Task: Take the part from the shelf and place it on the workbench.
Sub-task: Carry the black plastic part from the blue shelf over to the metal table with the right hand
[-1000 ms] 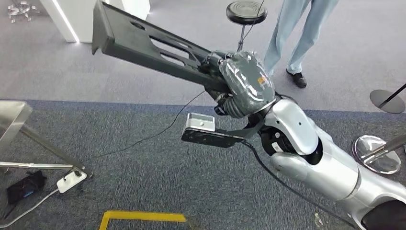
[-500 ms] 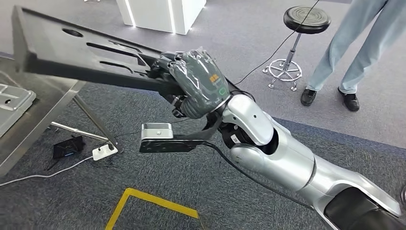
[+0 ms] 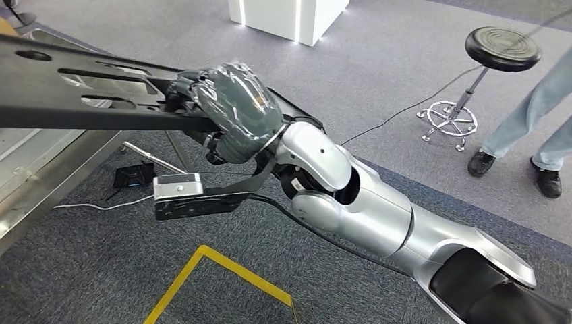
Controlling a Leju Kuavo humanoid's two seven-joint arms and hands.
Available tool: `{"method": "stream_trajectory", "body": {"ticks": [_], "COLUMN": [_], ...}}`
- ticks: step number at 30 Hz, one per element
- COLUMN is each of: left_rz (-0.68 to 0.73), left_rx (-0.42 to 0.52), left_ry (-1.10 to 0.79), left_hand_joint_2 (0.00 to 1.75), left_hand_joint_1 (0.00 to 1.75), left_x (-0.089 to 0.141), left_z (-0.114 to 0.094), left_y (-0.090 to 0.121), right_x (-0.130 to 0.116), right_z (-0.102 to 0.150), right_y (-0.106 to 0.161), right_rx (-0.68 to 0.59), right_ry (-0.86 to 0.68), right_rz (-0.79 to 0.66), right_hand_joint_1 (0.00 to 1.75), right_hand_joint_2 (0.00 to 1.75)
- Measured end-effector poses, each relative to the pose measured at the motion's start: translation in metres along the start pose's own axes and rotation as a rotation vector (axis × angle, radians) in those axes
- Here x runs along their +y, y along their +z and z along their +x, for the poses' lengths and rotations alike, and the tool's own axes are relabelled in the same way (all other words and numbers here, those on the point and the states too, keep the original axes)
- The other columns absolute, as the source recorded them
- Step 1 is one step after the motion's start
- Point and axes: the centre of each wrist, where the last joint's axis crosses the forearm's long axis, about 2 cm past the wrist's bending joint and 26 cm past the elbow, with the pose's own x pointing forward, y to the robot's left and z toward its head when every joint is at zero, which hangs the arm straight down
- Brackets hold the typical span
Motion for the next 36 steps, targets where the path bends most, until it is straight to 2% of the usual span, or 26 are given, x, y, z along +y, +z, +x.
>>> {"method": "stream_trajectory", "body": {"ticks": [3, 6, 9, 12, 14, 16, 21, 36], "left_rz": [0.007, 0.029, 0.102, 0.197, 0.196, 0.185, 0.178, 0.171], "left_rx": [0.005, -0.013, -0.07, -0.083, -0.056, -0.05, -0.09, -0.136], "left_ry": [-0.082, -0.039, 0.248, 0.599, 0.711, 0.76, 0.797, 0.802], "left_hand_joint_2": [1.75, 1.75, 1.75, 1.75, 1.75, 1.75, 1.75, 1.75], "left_hand_joint_1": [0.0, 0.0, 0.0, 0.0, 0.0, 0.0, 0.0, 0.0], "left_x": [0.014, 0.016, -0.001, -0.029, -0.047, -0.054, -0.053, -0.053], "left_z": [0.017, 0.025, 0.006, -0.021, -0.036, -0.041, -0.031, -0.017], "left_y": [0.003, -0.001, -0.014, -0.026, -0.031, -0.032, -0.029, -0.026], "right_x": [0.002, 0.008, 0.005, -0.012, -0.025, -0.037, -0.054, -0.072], "right_z": [0.005, 0.005, -0.007, -0.029, -0.041, -0.043, -0.041, -0.046], "right_y": [-0.013, -0.015, -0.001, 0.041, 0.068, 0.083, 0.104, 0.13], "right_rx": [-0.029, 0.004, 0.176, 0.392, 0.465, 0.479, 0.454, 0.456], "right_ry": [-0.011, -0.007, 0.045, 0.115, 0.149, 0.172, 0.206, 0.26], "right_rz": [0.002, 0.032, 0.098, 0.157, 0.17, 0.162, 0.147, 0.14], "right_hand_joint_1": [1.75, 1.75, 1.75, 1.75, 1.75, 1.75, 1.75, 1.75], "right_hand_joint_2": [1.75, 1.75, 1.75, 1.75, 1.75, 1.75, 1.75, 1.75]}}
